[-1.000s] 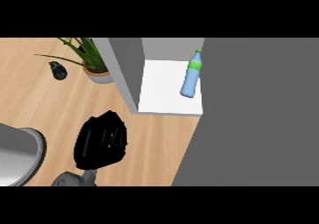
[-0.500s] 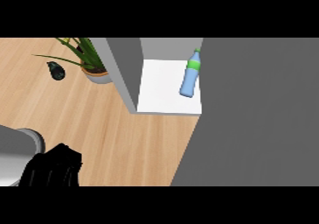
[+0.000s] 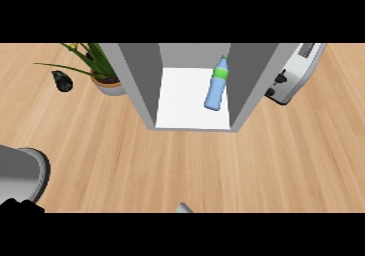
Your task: Pick up the bottled water, place it into the cabinet and close the cabinet
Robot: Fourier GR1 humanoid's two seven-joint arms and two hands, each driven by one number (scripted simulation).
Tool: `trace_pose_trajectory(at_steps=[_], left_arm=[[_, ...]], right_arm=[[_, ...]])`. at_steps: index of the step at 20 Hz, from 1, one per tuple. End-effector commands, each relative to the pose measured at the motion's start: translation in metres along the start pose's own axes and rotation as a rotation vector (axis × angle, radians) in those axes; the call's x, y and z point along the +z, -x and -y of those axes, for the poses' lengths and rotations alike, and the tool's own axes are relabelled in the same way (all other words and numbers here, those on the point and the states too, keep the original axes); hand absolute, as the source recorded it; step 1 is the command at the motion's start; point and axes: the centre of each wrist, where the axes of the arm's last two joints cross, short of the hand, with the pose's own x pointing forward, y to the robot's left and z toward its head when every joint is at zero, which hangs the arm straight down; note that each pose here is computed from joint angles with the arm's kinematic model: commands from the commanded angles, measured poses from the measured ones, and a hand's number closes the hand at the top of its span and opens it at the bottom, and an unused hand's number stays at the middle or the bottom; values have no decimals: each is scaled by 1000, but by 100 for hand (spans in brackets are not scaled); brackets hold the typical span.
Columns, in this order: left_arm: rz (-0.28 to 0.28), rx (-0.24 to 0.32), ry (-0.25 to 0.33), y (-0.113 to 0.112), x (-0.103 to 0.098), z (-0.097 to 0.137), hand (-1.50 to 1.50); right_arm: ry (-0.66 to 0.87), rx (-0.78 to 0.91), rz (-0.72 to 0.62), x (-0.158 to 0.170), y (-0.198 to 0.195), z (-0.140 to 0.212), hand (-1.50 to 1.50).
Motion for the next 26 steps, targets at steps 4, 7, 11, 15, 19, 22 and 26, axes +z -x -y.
trace_pose_trajectory(at_steps=[4,7,11,15,19,22,26], left_arm=[[-7,-5,-39,-23,22,-27,150],[-4,-4,-12,-30,26,-32,150],[10,-9,-11,-40,30,-54,150],[34,-16,-22,-40,41,-57,150],[15,-8,-19,-34,47,-64,150],[8,-3,2,-51,44,-59,150],[16,-17,3,-40,34,-52,150]], right_arm=[[54,-39,-19,-70,4,-6,150],[84,-38,-32,-95,6,36,150],[85,-33,-33,-130,9,46,150],[87,-18,-65,-157,2,66,150],[74,13,-122,-174,35,63,150],[114,-3,-147,-186,75,90,150],[143,1,-170,-191,82,112,150]])
